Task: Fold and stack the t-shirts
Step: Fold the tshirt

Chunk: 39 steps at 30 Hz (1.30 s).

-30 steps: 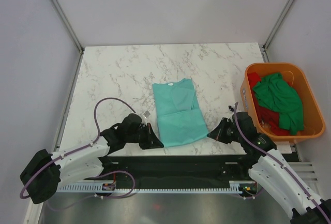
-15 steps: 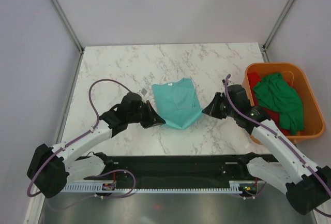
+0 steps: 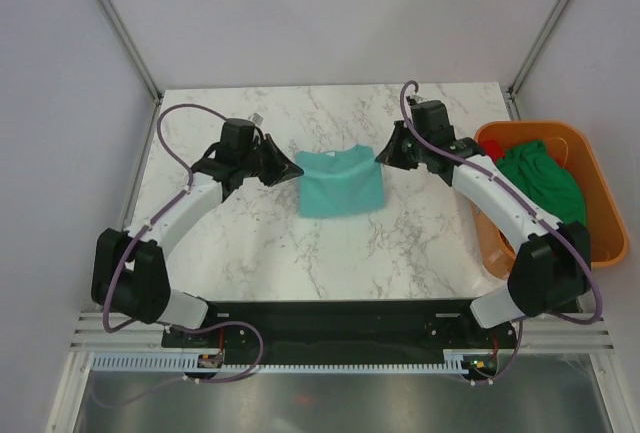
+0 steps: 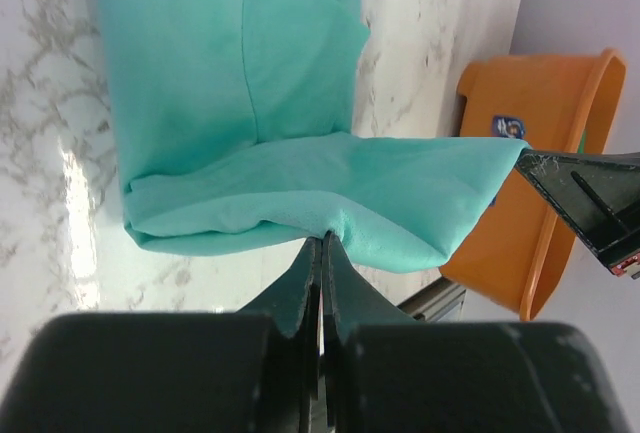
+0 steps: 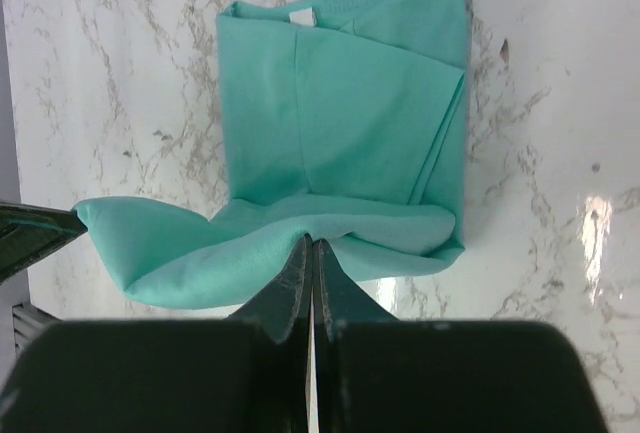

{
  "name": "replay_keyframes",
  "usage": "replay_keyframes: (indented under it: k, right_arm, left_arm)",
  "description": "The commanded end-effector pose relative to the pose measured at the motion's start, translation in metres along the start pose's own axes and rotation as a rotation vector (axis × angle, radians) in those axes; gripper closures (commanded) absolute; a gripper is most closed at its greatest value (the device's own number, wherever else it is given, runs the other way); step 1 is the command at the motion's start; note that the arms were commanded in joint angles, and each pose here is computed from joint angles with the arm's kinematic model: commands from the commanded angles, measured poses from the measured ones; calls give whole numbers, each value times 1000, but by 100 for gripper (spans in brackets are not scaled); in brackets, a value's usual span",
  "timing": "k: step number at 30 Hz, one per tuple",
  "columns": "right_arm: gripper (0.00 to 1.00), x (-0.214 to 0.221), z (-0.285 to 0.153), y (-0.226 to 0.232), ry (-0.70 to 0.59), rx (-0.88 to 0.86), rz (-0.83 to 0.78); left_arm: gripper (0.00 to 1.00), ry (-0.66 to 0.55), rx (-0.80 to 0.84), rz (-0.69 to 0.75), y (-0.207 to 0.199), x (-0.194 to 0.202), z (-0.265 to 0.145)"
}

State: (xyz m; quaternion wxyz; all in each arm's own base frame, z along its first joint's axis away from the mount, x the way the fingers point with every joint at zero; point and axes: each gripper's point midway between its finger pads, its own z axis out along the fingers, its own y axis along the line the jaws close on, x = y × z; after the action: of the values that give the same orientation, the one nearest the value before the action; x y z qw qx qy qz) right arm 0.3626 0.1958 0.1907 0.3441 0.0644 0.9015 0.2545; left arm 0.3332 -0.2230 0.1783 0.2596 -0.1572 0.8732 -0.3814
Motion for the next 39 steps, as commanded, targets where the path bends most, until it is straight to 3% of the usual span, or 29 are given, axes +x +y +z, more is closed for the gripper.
replay_keyframes:
  k: [1, 11, 19, 30, 37, 39]
  right_arm:
    - [100, -40, 13, 9, -59, -48, -34]
    - [100, -75, 74, 7, -45, -92, -54]
    - [100, -95, 109, -1, -49, -100, -47]
    - [99, -117, 162, -25, -74, -63, -24]
    - [98, -120, 191, -63, -89, 12, 38]
    - [95, -118, 198, -70, -90, 17, 50]
  left_arm:
    - [98, 0, 25, 70, -7, -27, 13]
    - [98, -19, 39, 96, -11, -95, 64]
    - [98, -42, -9, -3, 17, -126, 87]
    - [98, -10, 112, 22, 16, -183, 149]
    - [73, 32, 208, 91, 16, -194, 188]
    - [59, 9, 233, 137, 7, -203, 187]
